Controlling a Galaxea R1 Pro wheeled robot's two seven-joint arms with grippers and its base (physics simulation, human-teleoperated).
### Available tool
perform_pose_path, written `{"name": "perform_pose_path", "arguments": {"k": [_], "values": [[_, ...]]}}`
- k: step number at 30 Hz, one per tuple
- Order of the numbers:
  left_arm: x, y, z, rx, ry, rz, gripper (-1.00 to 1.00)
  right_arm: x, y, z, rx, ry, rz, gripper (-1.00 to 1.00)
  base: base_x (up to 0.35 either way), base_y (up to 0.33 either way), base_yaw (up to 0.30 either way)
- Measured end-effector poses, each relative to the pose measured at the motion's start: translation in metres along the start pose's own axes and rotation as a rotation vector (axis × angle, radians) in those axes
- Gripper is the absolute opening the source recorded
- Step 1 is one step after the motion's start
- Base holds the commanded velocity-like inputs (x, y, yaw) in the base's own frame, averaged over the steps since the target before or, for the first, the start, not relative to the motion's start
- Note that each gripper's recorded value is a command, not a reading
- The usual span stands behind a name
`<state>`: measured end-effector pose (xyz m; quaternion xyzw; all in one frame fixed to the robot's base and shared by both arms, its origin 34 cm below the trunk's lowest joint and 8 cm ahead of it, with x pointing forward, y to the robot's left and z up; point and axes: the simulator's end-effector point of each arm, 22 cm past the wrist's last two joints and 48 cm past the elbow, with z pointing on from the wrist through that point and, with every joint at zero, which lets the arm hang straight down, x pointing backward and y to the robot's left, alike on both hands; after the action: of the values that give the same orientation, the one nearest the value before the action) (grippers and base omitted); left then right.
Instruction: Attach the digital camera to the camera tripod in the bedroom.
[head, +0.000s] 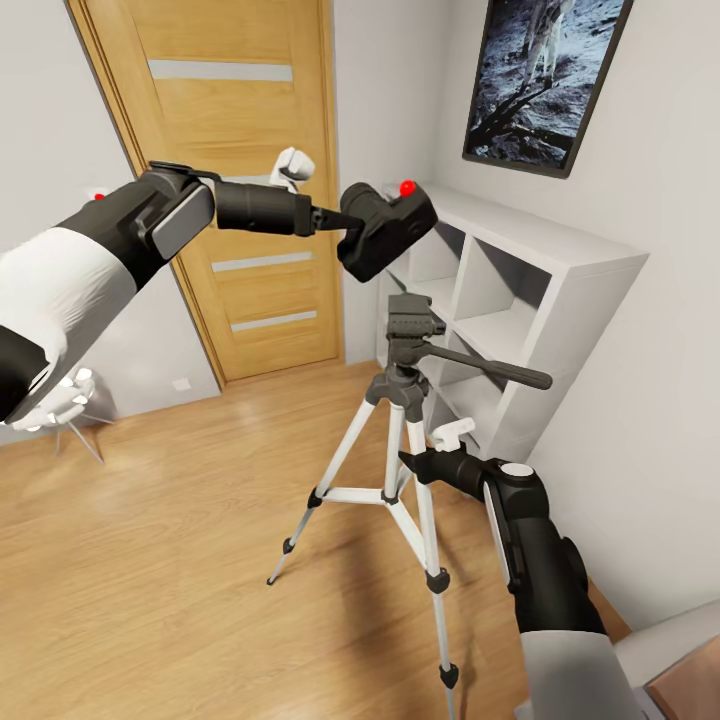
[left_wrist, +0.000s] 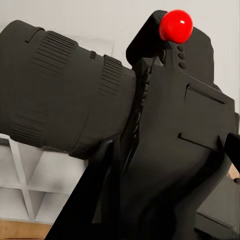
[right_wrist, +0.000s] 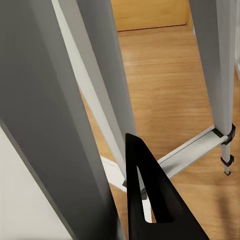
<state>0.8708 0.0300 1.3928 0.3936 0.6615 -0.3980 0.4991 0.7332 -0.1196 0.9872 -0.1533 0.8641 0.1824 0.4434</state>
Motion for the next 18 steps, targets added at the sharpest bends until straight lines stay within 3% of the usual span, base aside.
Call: {"name": "perform_pose_path", "arguments": {"k": [5,6,10,18], "values": [[0.010,0.000,0.004,-0.005,0.037,0.017,-1.00,-0.001,-0.004,-0.002,0.000,-0.003,0.001,-1.00,0.000,0.000,0.000],[0.025,-0.006,0.013,0.003,0.096,0.043,-1.00,-0.001,-0.005,-0.003,0.000,-0.004,0.002,-1.00,0.000,0.000,0.000],[0.040,-0.013,0.024,0.014,0.154,0.070,-1.00,-0.001,-0.006,-0.003,0.000,-0.005,0.002,-1.00,0.000,0.000,0.000],[0.039,-0.017,0.034,-0.013,0.171,0.132,-1.00,-0.001,-0.007,-0.004,0.001,-0.006,0.004,-1.00,0.000,0.000,0.000]]}}
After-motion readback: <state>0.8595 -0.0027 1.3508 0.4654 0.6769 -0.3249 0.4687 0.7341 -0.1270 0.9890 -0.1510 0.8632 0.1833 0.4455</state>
